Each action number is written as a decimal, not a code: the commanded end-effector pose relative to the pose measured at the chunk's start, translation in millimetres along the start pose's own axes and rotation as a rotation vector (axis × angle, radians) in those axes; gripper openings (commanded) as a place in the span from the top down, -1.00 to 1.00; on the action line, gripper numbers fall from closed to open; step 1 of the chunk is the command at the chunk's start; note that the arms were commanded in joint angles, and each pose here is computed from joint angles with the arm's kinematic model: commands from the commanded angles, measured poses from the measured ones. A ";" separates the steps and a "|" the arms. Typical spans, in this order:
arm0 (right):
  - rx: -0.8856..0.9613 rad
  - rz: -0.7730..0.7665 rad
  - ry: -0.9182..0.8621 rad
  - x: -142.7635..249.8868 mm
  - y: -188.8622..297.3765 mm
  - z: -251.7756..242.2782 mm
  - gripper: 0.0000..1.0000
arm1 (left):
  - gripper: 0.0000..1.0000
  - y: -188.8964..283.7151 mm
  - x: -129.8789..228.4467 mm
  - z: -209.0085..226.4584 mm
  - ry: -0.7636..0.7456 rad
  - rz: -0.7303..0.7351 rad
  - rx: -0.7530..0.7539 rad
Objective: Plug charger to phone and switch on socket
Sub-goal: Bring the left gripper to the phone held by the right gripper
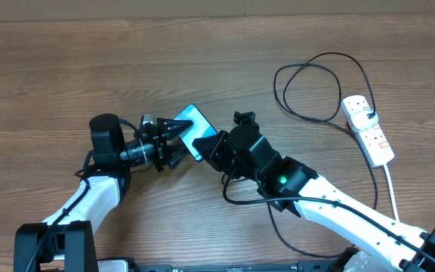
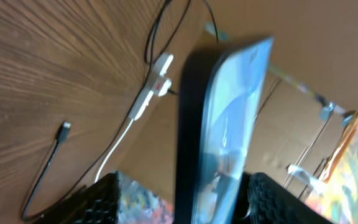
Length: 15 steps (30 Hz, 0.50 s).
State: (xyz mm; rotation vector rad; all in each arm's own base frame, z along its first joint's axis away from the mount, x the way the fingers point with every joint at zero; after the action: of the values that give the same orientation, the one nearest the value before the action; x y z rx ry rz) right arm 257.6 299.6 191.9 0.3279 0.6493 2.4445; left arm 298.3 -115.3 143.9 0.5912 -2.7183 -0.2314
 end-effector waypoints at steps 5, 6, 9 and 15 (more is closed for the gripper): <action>-0.026 0.040 -0.015 12.6 1.5 8.3 0.93 | 0.15 1.1 -14.1 -3.9 0.080 -0.069 0.018; -0.025 0.042 -0.046 12.9 1.4 8.1 0.93 | 0.17 -0.2 -13.2 -6.4 0.078 -0.065 0.025; -0.036 0.067 -0.169 16.1 1.6 11.3 0.93 | 0.25 -6.2 -8.7 -15.0 0.075 -0.048 0.048; -0.031 0.081 -0.333 17.5 1.8 12.0 0.93 | 0.49 -12.1 -2.4 -16.3 0.087 -0.021 0.046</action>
State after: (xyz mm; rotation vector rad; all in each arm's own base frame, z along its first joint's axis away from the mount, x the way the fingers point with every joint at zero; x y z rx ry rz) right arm 251.1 307.7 195.4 0.5972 0.5357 2.4026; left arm 310.8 -121.5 154.4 0.6488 -2.6664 -0.1571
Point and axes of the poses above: each gripper's point midway between its finger pads, its own y axis back along the fingers, its own z axis along the line the jaws close on, x = y × z, the point moved 4 cm from there along y, back along the fingers, and after that the axes turned 10 degrees about -y, right-handed, at the moved point
